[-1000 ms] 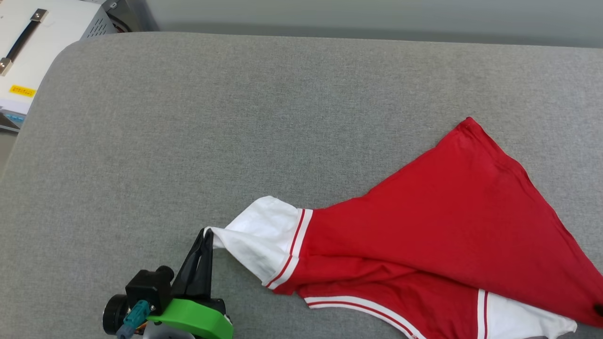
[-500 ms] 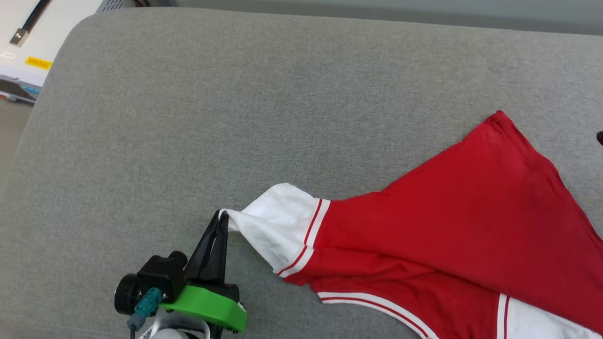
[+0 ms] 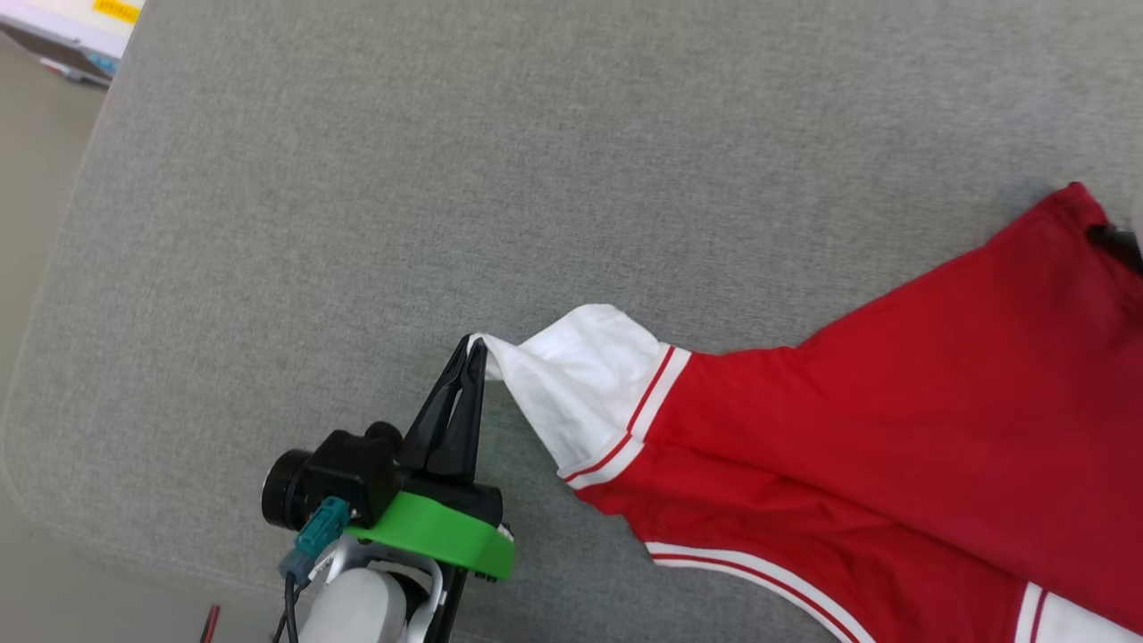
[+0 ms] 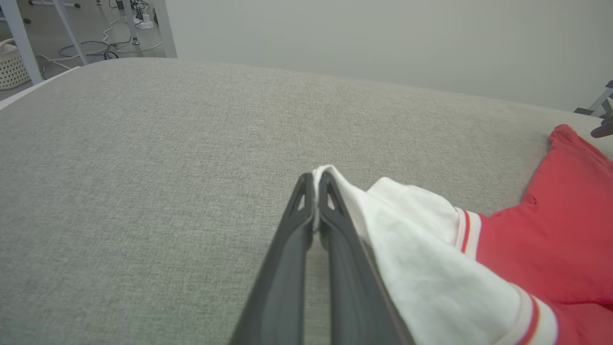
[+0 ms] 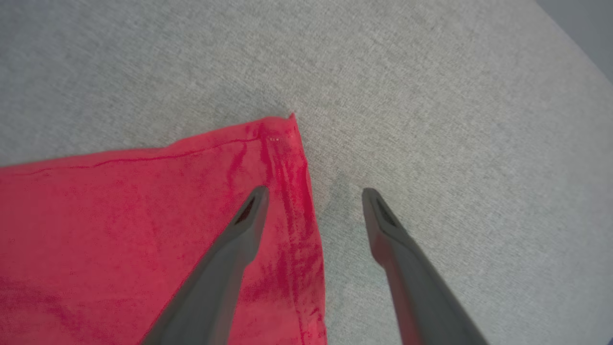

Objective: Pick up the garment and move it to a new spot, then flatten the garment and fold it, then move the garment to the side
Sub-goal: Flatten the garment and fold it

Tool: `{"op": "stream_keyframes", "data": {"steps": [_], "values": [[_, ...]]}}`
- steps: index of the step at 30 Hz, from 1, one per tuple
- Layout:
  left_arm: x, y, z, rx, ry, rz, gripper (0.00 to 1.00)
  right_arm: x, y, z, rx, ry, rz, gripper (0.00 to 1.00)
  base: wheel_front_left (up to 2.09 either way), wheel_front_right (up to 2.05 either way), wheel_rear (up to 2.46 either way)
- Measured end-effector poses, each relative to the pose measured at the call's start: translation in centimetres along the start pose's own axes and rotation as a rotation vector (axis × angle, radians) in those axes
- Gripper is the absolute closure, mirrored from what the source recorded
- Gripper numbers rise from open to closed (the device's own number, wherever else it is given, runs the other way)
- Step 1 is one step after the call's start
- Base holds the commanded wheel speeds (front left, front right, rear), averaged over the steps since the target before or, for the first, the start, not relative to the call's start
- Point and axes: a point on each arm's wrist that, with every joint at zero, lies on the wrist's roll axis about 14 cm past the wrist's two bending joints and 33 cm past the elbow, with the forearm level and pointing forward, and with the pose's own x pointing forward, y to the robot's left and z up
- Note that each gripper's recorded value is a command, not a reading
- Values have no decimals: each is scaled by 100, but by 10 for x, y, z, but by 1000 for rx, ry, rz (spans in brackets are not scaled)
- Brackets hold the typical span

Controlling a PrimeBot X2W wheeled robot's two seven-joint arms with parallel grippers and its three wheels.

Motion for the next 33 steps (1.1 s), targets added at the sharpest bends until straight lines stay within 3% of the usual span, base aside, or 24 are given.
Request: {"op": "stream_keyframes", "data": {"steps": [5,10,11,12,17,22,33], "values": [[3,8,-8,6,24,26,100,45,21,-22,-15,97,59,0,0,0,0],[3,13,-13,6,38,46,100,57,24,-30,-52,130,80,0,0,0,0],[3,14,-13,7,38,47,100,56,24,-29,-55,127,81,70,0,0,0],[3,14,-13,10,38,47,100,56,23,-29,-51,121,82,100,0,0,0],[4,13,-8,12,22,41,100,47,18,-18,-9,20,77,100,0,0,0],[3,9,5,25,-15,21,100,24,16,6,1,-168,65,100,0,0,0],[7,1,74,85,-216,-49,100,-83,-14,60,9,-638,-59,100,0,0,0]]}}
